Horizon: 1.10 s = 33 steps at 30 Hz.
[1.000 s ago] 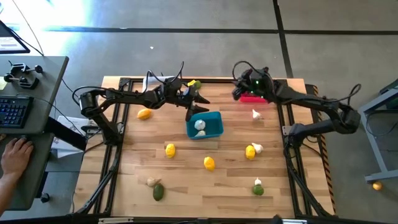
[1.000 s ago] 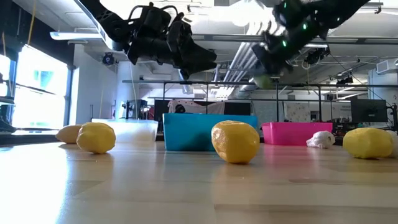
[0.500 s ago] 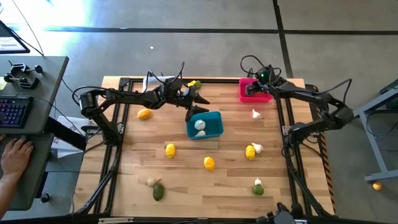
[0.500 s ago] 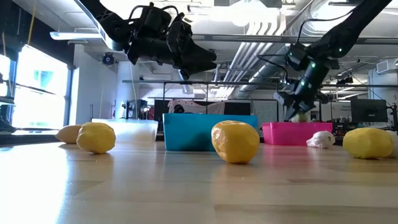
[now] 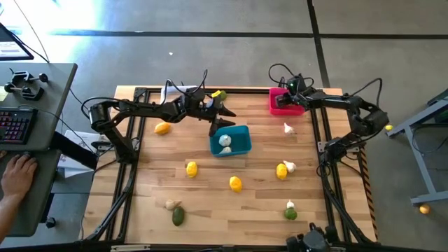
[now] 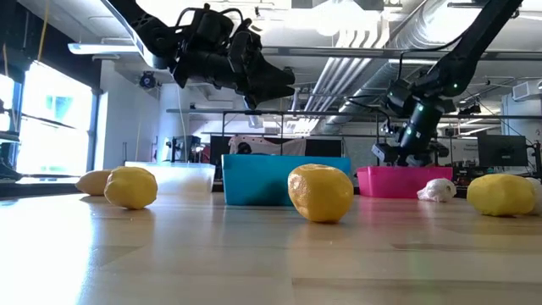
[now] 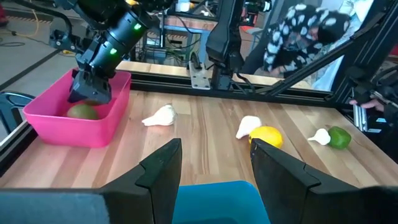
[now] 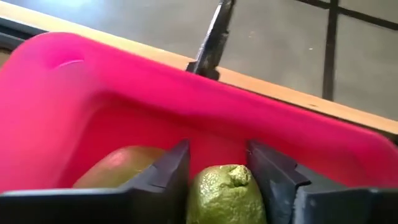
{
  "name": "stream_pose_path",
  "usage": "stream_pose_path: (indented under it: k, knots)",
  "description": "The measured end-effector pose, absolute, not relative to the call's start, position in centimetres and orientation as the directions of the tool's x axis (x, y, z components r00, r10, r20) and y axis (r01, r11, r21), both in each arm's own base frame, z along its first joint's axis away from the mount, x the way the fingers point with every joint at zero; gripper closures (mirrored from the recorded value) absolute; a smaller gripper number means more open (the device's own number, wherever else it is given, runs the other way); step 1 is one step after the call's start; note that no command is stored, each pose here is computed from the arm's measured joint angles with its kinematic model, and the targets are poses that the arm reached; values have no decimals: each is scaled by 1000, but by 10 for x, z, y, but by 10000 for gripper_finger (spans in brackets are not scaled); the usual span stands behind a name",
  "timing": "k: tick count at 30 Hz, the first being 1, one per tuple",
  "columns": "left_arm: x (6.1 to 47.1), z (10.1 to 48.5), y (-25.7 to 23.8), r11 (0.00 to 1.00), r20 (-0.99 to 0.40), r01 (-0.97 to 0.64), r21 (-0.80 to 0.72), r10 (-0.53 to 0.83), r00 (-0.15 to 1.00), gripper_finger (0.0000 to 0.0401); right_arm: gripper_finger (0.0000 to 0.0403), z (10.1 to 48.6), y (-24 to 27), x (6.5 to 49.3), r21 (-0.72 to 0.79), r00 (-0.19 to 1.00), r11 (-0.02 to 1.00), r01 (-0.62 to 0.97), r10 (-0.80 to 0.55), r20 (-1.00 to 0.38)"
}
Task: Sort produce into baskets
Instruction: Put the green lime into the pink bin, then put the garlic into the blue bin
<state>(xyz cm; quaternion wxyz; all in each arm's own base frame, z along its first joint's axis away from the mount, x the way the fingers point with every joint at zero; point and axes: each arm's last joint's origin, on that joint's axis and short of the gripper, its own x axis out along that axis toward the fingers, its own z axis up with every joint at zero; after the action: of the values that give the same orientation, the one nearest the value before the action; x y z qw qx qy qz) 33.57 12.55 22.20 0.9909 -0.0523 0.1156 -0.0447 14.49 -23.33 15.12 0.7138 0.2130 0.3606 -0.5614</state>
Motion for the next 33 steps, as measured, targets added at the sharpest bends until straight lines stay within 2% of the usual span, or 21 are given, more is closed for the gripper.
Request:
stream_pose_path:
  k: [6,11,13,16,23,28,33]
  knots:
    - [336,222,125,991,-224,77,-111,-100,970,225,180,159,-236,145,-158,52,258,953,-655,-754]
    - [336,222,126,995,-227,54,-82,-71,971,238,171,169,-238,148,-166,62,271,948,-670,-740]
    - [336,221,127,997,-231,35,-72,-51,972,248,186,175,-234,149,-166,73,279,946,-681,-729]
    - [335,221,127,997,-231,35,-68,-50,972,269,231,189,-226,151,-166,98,297,940,-704,-703]
    - [336,221,127,999,-219,44,-23,-48,975,334,387,211,-198,161,-175,191,376,910,-754,-629]
    - [334,218,126,999,-152,43,8,-41,987,389,383,195,-175,169,-48,362,460,887,-755,-547]
    - [319,207,125,999,-51,22,-27,-23,998,396,399,176,-151,169,49,454,500,865,-737,-501]
